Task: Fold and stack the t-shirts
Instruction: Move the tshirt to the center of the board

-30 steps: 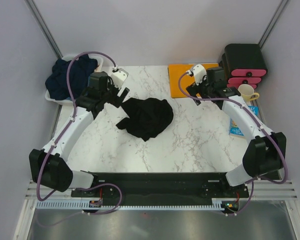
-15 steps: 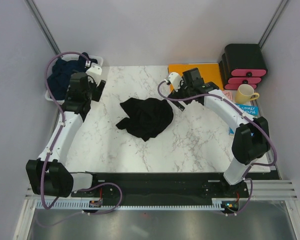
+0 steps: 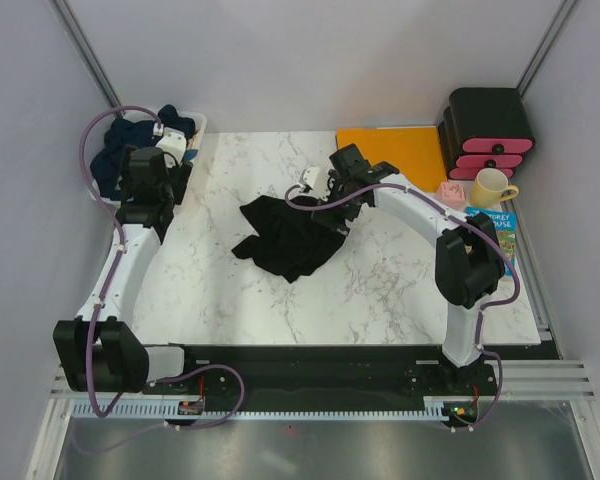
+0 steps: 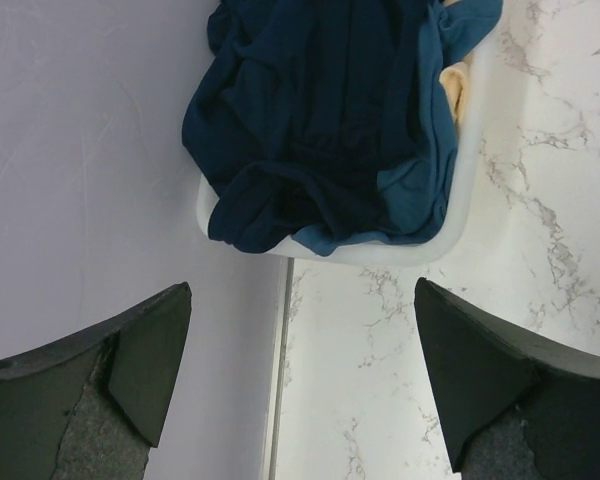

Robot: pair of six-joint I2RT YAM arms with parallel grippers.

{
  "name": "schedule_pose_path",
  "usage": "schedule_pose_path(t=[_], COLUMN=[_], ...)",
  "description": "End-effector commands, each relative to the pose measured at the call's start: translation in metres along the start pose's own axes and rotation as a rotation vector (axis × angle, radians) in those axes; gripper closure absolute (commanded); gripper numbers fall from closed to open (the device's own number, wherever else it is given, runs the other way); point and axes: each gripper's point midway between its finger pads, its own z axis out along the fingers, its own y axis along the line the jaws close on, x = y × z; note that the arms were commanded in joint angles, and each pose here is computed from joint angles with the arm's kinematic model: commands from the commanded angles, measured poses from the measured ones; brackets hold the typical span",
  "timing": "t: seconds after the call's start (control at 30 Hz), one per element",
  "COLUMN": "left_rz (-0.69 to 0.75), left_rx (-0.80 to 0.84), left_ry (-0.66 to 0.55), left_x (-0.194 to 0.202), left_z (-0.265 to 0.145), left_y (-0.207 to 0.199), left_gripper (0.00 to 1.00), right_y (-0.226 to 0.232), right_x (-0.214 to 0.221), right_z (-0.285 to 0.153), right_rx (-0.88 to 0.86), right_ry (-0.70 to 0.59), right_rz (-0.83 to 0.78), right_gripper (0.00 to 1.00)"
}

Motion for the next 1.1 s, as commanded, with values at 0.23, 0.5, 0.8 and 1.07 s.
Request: schedule_pose_path(t=[0.23, 0.5, 0.8, 1.07], left_rz=[-0.044, -0.046, 0.219, 0.189], left_rx=[-0.013, 0.181, 0.774, 0.783], left_ry=[-0.003, -0.053, -0.470, -0.639], left_x=[0.015, 0.011, -0.058, -0.143], left_z=[-0.002, 0.006, 0.012, 0.048], left_y=[0.009, -0.032, -0.162, -0.218], left_gripper=[0.05, 0.00, 0.00, 0.00], right_y=[0.023, 0.018, 0.012, -0.001], right_x=[-0.009, -0.016, -0.006, 0.000], right_z=[0.020, 0.021, 0.009, -0.007], right_rx=[-0.094, -0.078, -0.026, 0.051], right_ry=[0.029, 0.035, 0.069, 0.099], right_rz=[-0.073, -0.089, -0.108, -0.110], right_gripper=[0.02, 0.02, 0.02, 0.02])
